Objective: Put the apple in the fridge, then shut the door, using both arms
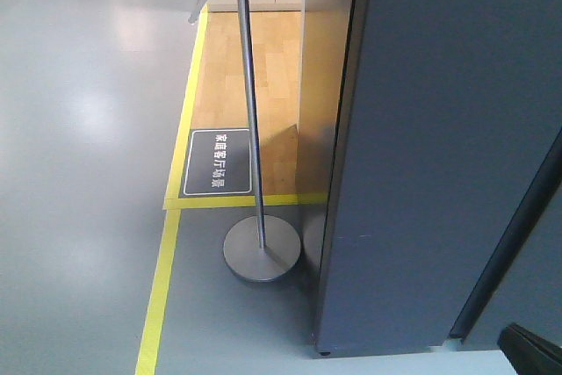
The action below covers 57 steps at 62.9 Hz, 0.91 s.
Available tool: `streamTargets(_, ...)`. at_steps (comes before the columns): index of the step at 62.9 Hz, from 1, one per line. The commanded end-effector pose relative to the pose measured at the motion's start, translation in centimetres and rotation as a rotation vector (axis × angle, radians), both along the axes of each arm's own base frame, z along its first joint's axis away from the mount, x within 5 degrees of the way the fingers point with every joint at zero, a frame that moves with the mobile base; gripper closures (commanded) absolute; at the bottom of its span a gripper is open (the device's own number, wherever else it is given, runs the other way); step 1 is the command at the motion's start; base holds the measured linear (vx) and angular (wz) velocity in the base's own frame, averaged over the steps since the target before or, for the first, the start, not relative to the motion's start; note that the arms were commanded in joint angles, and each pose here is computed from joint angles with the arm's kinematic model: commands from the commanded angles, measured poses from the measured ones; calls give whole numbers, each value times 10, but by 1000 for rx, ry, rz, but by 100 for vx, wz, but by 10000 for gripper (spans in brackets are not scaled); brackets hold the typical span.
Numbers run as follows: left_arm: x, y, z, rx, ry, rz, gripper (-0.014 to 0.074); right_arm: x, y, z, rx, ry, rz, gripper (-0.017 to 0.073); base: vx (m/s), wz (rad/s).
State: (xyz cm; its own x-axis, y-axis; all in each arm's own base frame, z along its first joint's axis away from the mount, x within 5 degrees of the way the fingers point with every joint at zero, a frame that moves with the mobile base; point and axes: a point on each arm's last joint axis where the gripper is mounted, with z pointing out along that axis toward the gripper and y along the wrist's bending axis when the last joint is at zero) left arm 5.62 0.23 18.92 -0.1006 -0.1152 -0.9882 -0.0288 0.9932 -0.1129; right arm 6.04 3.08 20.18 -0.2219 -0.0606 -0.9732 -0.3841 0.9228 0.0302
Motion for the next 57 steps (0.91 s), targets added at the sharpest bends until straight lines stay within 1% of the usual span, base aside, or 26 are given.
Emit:
streamTargets(1, 0, -1, 0, -10, -70, -15, 601, 0, -8, -6, 74, -59, -103, 563, 0, 0)
streamTargets(7, 0, -1, 0, -10, -70, -15, 601, -2, -12, -17, 137, -71, -156, 563, 0, 0)
streamTargets(8, 0, -1, 0, -10, -70, -15, 601, -3, -12, -17, 134, -72, -157, 563, 0, 0)
streamTargets(9, 0, -1, 0, -10, -70, -15, 601, -3, -13, -17, 112, -82, -161, 563, 0, 0)
streamTargets(10, 0, -1, 0, -10, -70, -15, 601, -3, -14, -16, 103, -94, -167, 563, 0, 0)
streamTargets(12, 0, -1, 0, -10, -70, -15, 601, -4, -16, -14, 91, -120, -187, 563, 0, 0)
streamTargets(17, 0, -1, 0, -10, -70, -15, 601, -4, -20, -10, 87, -179, -242, 563, 0, 0)
streamTargets(18, 0, -1, 0, -10, -70, -15, 601, -4, -21, -10, 97, -185, -252, 563, 0, 0)
streamTargets(19, 0, -1, 0, -10, -70, -15, 601, -4, -22, -9, 84, -197, -262, 563, 0, 0)
streamTargets(26, 0, -1, 0, -10, -70, -15, 601, -5, -26, -2, 73, -284, -316, 563, 0, 0)
streamTargets(27, 0, -1, 0, -10, -70, -15, 601, -5, -26, -1, 80, -295, -320, 563, 0, 0)
streamTargets(28, 0, -1, 0, -10, -70, -15, 601, -5, -26, 0, 63, -309, -319, 563, 0, 0)
streamTargets(29, 0, -1, 0, -10, -70, -15, 601, -5, -26, 1, 68, -322, -318, 563, 0, 0)
streamTargets(30, 0, -1, 0, -10, -70, -15, 601, -5, -26, 2, 48, -337, -314, 563, 0, 0)
streamTargets(32, 0, -1, 0, -10, -70, -15, 601, -5, -26, 3, 37, -357, -310, 563, 0, 0)
streamTargets(39, 0, -1, 0, -10, -70, -15, 601, -6, -25, 7, 24, -406, -296, 563, 0, 0)
streamTargets(49, 0, -1, 0, -10, -70, -15, 601, -6, -25, 7, 22, -407, -295, 563, 0, 0)
streamTargets(57, 0, -1, 0, -10, -70, -15, 601, -6, -25, 7, 39, -404, -297, 563, 0, 0)
